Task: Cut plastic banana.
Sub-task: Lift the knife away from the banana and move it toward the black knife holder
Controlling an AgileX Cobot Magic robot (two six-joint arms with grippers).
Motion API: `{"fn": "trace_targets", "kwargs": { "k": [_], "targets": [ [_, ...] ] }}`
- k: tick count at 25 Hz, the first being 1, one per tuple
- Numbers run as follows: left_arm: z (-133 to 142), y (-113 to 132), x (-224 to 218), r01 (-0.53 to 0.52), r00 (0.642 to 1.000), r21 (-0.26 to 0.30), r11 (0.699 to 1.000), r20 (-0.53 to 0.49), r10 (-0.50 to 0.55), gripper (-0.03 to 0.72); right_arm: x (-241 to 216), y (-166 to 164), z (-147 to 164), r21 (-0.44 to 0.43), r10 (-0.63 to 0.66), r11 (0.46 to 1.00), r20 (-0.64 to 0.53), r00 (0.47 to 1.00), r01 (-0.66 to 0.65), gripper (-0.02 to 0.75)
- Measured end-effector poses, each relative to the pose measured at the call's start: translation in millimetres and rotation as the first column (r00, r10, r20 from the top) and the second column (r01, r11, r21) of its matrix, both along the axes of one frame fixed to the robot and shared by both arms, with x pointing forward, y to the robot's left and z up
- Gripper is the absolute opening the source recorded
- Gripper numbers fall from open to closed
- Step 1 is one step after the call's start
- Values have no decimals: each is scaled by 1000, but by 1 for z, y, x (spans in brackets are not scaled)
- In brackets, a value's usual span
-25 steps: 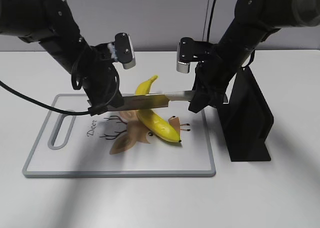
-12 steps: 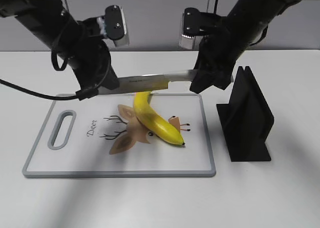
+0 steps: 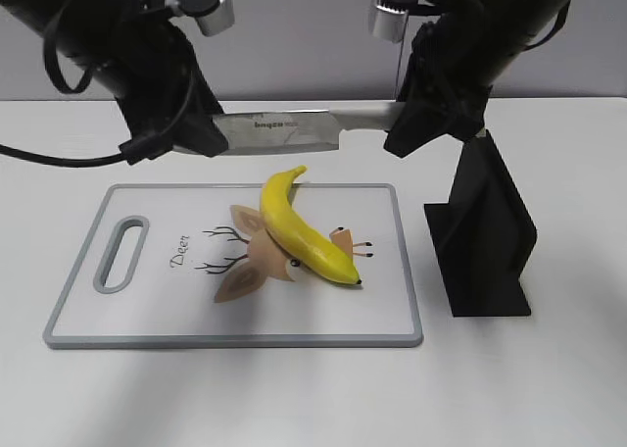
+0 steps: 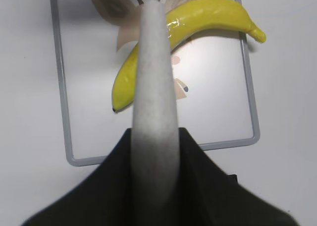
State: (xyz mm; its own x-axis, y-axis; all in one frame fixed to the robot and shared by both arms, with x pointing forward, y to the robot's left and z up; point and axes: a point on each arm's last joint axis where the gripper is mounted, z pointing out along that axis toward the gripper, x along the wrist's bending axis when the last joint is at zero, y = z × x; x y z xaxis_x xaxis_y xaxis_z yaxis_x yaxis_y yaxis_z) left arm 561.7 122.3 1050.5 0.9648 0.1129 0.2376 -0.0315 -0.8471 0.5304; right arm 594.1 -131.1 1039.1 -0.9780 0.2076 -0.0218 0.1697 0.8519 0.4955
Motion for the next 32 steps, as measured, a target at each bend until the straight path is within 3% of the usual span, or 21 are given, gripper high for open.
{"fn": "trace_targets", "kwargs": {
  "k": [3, 6, 10, 14, 21, 25, 27, 29, 32],
  "targets": [
    [8, 0, -6, -1, 1000, -34, 999, -17, 1, 610, -2, -4, 4, -22, -19, 1000, -4, 1000, 19, 179],
    [18, 1, -10, -33, 999, -67, 997, -17, 32, 658, -5, -9, 9, -50, -59, 997, -19, 998, 58, 180],
    [37, 7, -13, -145, 989, -127, 981, -1, 146, 662, -13, -14, 22, -62, -142, 988, -44, 989, 139, 180],
    [58, 20, -17, -284, 958, -196, 938, -21, 286, 646, -21, -17, 36, -50, -239, 971, -83, 967, 235, 180],
    [84, 47, -27, -448, 891, -227, 864, -32, 453, 590, -39, -23, 61, -37, -390, 920, -152, 908, 389, 180],
    [93, 65, -32, -574, 817, -231, 786, -87, 571, 588, -47, -28, 74, -29, -523, 849, -185, 832, 527, 180],
    [92, 74, -35, -649, 761, -202, 734, -158, 629, 588, -48, -29, 77, -33, -584, 805, -209, 784, 592, 180],
    [89, 83, -37, -715, 697, -147, 683, -221, 682, 588, -50, -30, 79, -38, -630, 767, -233, 741, 641, 180],
    [82, 97, -43, -779, 605, -9, 627, -269, 749, 587, -51, -31, 81, -41, -673, 724, -263, 691, 689, 180]
  ]
}}
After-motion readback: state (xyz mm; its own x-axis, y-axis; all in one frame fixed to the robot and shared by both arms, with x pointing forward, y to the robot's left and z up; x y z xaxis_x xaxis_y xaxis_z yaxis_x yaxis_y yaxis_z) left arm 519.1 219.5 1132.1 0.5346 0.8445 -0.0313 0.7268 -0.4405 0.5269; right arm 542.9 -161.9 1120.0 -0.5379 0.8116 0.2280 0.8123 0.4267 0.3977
